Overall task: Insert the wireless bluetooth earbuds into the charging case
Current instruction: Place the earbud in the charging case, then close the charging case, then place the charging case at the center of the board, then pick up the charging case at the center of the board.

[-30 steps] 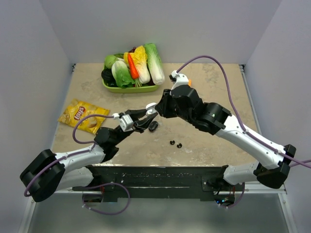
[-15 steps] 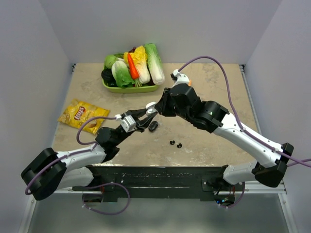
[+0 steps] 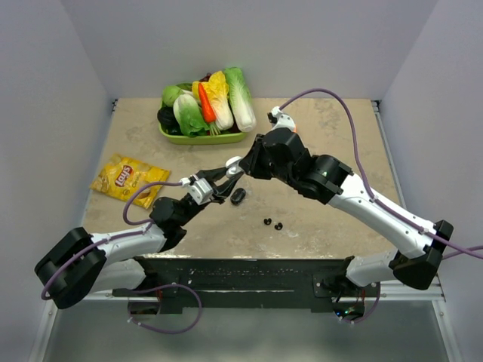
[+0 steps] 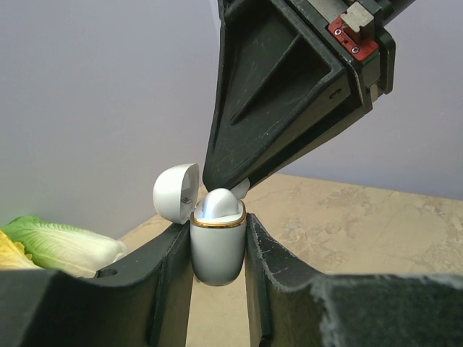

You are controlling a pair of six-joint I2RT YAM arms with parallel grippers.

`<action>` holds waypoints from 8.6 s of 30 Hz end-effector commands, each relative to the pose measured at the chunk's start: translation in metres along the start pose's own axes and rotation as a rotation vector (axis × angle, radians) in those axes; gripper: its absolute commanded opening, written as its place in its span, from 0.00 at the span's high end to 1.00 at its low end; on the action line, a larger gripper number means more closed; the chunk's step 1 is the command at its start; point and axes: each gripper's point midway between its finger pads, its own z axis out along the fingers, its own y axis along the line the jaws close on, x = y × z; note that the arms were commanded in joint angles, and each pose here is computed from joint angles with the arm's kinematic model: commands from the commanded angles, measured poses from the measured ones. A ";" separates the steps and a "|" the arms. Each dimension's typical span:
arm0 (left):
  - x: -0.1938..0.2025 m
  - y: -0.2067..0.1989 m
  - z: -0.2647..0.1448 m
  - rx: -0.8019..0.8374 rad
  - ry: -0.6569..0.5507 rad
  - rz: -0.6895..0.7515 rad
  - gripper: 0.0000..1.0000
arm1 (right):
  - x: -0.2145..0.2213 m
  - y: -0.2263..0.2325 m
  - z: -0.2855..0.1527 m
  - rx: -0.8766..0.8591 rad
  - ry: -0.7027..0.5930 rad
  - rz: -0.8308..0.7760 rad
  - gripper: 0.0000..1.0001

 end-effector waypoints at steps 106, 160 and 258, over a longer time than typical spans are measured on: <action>0.189 0.056 -0.065 -0.572 0.570 -0.829 1.00 | 0.045 -0.124 -0.016 0.126 -0.212 -0.353 0.46; 0.208 -0.008 -0.085 -0.652 0.904 -0.626 0.35 | 0.095 -0.147 0.014 0.119 -0.115 -0.347 0.46; 0.256 -0.033 -0.061 -0.333 1.110 -0.476 0.86 | 0.087 -0.155 -0.009 0.111 -0.156 -0.330 0.47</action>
